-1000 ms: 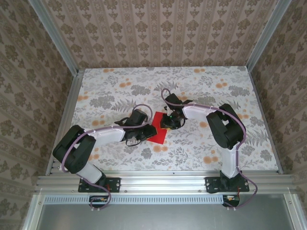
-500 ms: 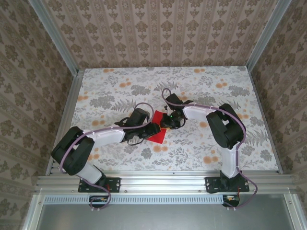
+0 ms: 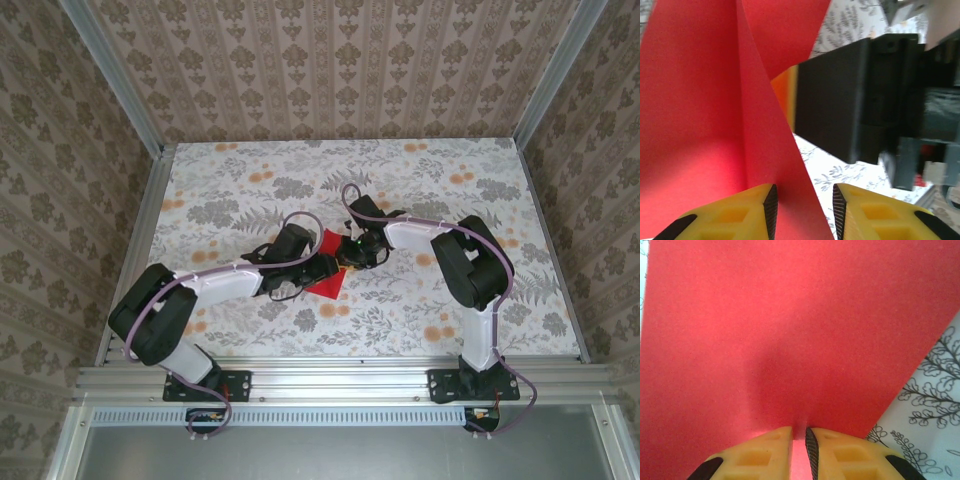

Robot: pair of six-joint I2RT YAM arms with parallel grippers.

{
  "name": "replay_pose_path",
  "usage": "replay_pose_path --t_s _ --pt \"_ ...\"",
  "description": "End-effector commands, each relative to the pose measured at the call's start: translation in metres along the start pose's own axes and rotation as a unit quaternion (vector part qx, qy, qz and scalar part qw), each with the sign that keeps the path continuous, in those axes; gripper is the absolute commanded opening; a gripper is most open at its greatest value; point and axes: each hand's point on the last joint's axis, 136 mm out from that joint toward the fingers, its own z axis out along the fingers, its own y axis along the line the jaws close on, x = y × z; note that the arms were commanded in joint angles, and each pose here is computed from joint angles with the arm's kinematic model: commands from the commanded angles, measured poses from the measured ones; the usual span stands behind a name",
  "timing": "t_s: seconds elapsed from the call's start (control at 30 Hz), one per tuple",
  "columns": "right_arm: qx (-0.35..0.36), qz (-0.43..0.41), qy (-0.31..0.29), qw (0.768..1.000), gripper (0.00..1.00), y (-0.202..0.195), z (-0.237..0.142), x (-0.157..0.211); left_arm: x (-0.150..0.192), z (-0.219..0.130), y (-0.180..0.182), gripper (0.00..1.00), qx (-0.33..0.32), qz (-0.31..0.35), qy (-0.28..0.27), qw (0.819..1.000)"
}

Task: Fold a paper plane with a square sheet of paper (pick it up from the middle)
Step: Fold the triangle a second time at the center of the table.

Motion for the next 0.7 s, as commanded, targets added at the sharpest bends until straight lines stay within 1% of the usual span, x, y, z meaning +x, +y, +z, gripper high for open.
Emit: replay_pose_path --t_s 0.0,0.3,0.5,0.67 --pt "0.055 0.04 0.037 0.997 0.2 -0.042 0.023 0.023 0.0 0.005 -0.006 0.38 0.033 -0.02 0.007 0.999" --pt "0.026 0.057 0.04 0.997 0.2 -0.038 0.02 0.019 -0.007 0.011 0.005 0.4 0.027 -0.036 0.0 0.999" --pt "-0.007 0.076 0.045 0.996 0.2 -0.034 0.019 0.016 -0.01 0.016 0.011 0.37 0.025 -0.045 -0.001 0.999" --pt "-0.016 0.088 0.048 0.995 0.2 -0.035 0.018 0.015 -0.011 0.02 0.015 0.37 0.024 -0.051 -0.001 0.998"
